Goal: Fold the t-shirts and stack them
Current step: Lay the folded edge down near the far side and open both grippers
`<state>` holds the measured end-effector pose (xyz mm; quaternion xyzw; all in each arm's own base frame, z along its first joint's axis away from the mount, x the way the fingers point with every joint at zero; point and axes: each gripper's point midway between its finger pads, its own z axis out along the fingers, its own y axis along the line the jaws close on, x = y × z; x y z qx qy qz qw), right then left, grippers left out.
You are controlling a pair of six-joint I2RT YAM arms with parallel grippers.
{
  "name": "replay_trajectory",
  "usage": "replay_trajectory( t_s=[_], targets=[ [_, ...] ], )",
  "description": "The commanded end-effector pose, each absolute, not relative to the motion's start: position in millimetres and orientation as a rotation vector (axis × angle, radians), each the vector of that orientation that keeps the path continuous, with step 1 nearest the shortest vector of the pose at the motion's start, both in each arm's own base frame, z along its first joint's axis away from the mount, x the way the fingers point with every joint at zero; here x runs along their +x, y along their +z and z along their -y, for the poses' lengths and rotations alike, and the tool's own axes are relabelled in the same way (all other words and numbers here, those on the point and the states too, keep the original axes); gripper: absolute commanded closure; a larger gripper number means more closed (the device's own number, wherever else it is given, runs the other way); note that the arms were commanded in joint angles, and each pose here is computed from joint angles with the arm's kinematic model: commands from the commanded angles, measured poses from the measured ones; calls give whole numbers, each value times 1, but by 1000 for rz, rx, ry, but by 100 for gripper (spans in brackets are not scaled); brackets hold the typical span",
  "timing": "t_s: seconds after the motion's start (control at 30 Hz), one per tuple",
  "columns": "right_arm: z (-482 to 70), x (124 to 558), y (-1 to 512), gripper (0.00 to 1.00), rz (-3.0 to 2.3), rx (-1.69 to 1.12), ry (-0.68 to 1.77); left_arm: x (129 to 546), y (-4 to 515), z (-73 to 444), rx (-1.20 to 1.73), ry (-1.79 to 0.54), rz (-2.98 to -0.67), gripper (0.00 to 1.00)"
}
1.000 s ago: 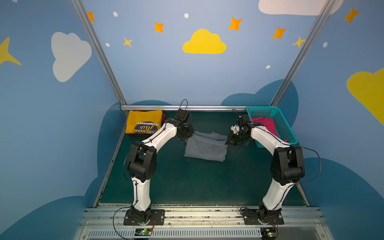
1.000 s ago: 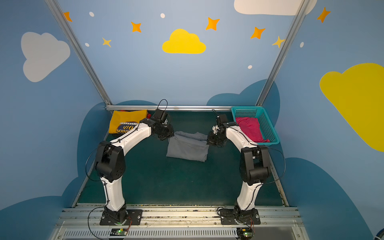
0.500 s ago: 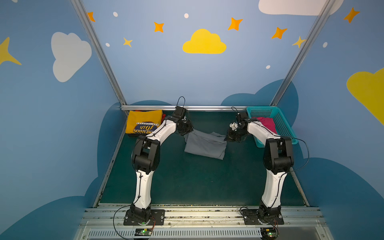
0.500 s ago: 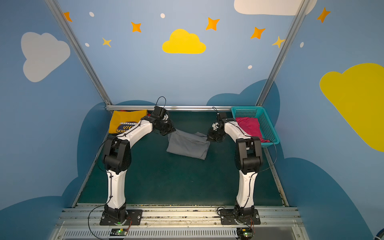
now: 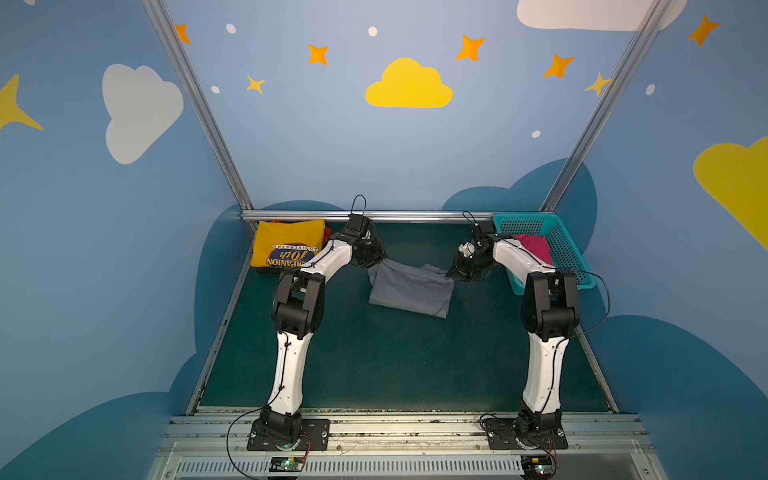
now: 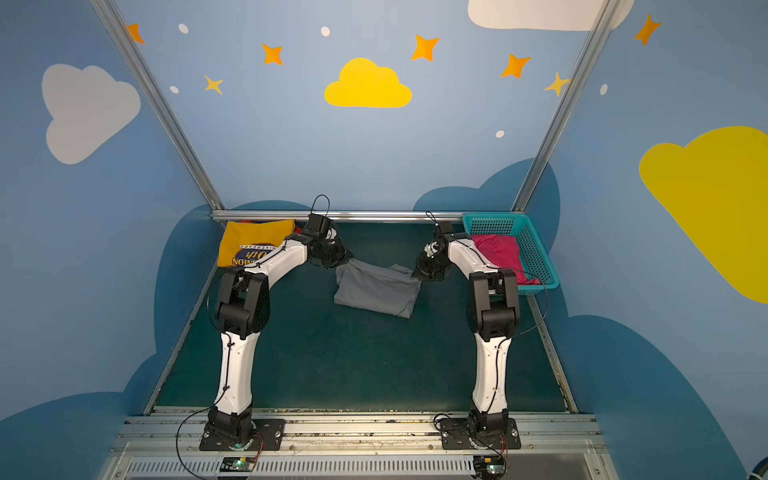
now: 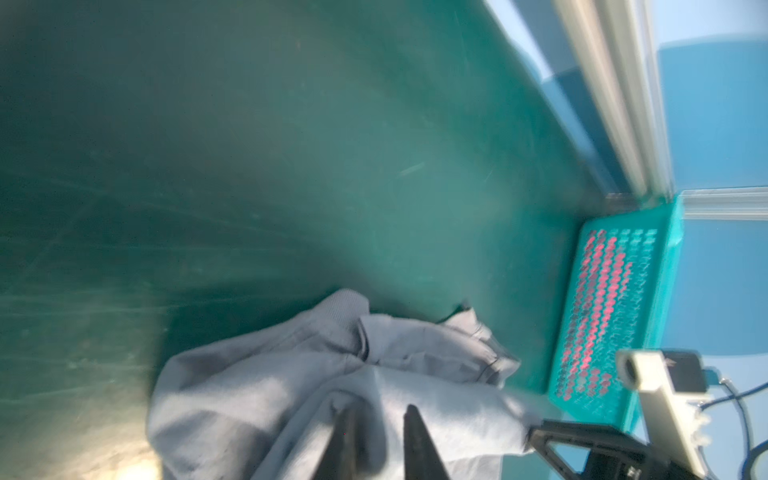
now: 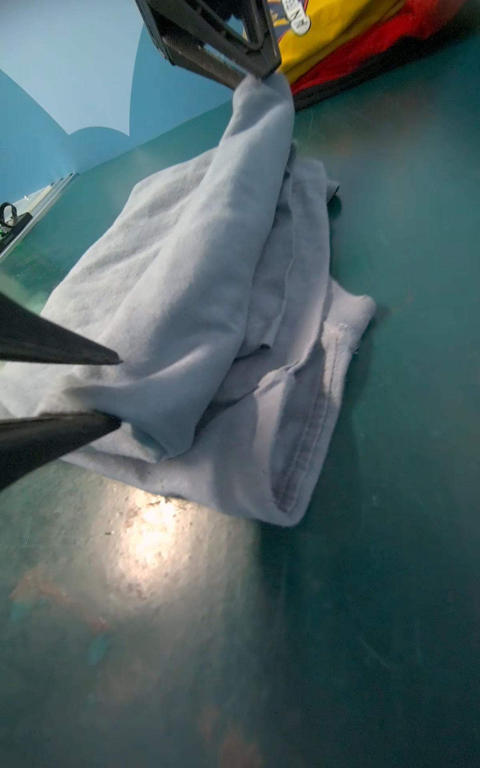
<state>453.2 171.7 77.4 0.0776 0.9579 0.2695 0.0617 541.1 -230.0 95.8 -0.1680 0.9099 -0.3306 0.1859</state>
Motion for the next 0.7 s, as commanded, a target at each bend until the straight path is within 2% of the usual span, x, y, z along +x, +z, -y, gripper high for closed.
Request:
replay_trajectory(
  t_s=[0.0, 0.07, 0.2, 0.4, 0.5, 0.57, 0.67],
  targets=[
    [-167, 457, 94, 68, -2878, 232, 831, 556, 125, 226, -465, -970, -2465, 57],
    [-162, 458, 105, 62, -2855, 230, 823, 559, 139, 223, -451, -957, -2437, 44],
    [-154, 457, 129, 56, -2804, 221, 812, 558, 163, 215, -422, -911, -2400, 31],
    [-161, 446, 151, 52, -2754, 186, 882, 542, 181, 210, -403, -896, -2370, 27],
    [-169, 440, 151, 54, -2751, 178, 925, 532, 176, 217, -389, -929, -2384, 34],
    [-178, 436, 148, 63, -2749, 167, 973, 526, 168, 230, -360, -973, -2405, 44],
    [-196, 434, 137, 82, -2764, 145, 1037, 522, 147, 250, -332, -1014, -2455, 59]
  ],
)
